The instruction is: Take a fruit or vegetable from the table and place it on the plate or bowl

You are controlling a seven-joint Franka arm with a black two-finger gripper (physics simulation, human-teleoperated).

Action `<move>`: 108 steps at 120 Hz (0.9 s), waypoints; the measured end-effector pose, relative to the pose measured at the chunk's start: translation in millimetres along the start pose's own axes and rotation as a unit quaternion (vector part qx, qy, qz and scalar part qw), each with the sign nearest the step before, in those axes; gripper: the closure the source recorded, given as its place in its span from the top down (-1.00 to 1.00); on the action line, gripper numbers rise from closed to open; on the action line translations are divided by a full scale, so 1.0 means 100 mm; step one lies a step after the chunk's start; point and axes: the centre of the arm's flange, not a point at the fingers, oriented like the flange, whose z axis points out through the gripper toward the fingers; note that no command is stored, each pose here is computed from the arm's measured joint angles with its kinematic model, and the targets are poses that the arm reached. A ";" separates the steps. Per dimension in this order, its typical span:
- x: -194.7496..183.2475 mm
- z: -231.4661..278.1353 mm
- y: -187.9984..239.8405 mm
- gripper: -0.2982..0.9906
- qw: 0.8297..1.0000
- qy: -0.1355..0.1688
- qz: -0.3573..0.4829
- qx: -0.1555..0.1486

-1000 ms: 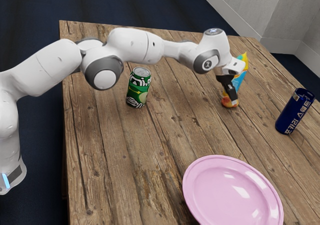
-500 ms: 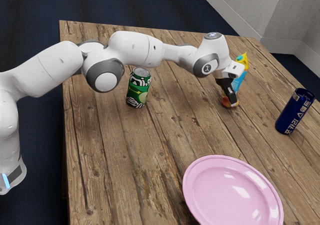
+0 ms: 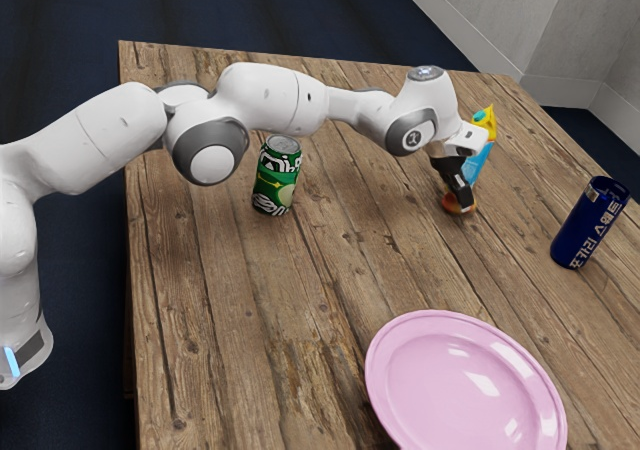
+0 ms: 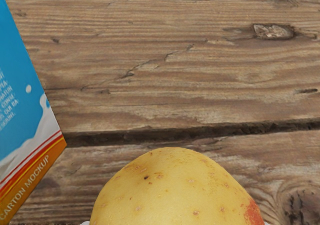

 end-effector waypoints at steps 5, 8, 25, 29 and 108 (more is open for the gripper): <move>0.00 0.00 -0.01 -0.12 1.000 -0.001 -0.003 0.000; -0.01 0.00 -0.01 -0.13 1.000 -0.001 -0.004 0.001; 0.03 -0.06 0.03 -0.20 1.000 -0.002 -0.007 0.001; 0.05 -0.10 0.07 -0.21 1.000 -0.001 -0.006 0.000; -0.32 -1.94 3.13 -0.25 0.978 -0.138 0.131 -0.081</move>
